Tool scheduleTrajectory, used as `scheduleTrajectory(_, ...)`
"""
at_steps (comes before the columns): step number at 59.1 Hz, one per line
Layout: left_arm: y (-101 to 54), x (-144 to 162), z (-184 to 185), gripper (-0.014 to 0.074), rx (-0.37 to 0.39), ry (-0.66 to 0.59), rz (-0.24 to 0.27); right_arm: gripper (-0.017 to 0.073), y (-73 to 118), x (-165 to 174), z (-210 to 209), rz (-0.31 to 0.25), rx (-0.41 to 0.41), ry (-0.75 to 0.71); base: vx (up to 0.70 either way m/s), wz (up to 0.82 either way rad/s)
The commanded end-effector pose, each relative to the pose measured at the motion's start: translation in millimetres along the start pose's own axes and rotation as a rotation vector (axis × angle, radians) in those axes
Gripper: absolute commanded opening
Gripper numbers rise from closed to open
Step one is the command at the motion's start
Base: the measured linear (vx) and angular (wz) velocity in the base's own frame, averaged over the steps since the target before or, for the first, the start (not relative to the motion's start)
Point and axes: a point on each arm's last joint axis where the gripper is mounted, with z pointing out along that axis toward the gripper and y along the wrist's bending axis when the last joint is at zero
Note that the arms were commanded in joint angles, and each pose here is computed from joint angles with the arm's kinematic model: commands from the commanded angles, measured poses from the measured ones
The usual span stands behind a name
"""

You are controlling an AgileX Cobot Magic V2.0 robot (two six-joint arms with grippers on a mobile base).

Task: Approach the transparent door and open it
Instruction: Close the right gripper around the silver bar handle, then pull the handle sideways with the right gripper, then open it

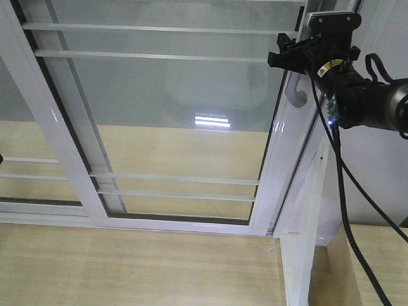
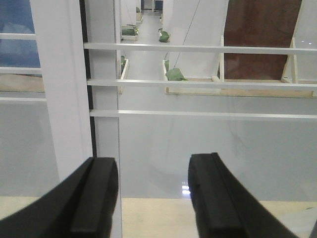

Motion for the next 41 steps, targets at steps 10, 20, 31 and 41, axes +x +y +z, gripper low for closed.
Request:
scheduleTrajectory(10,-2.9,-19,0,0.0461,0.023,-0.118,-0.014,0.045,35.9,-38,-7,-0.048,-0.113,-0.161,0.0,0.0)
scheduleTrajectory(20,-2.9,-19,0,0.0461,0.023,-0.118,-0.014,0.045,48.5,-38,-8,-0.046,-0.142,-0.162,0.0,0.0)
scheduleTrajectory(31,-2.9,-19,0,0.0461,0.023,-0.118,-0.014,0.045,61.1,-37,-10,-0.043,-0.171,-0.164,0.0,0.0)
scheduleTrajectory(41,-2.9,-19,0,0.0461,0.022,-0.117,-0.014,0.045,80.0,-35,-12,-0.044,-0.217,-0.171,0.0,0.0)
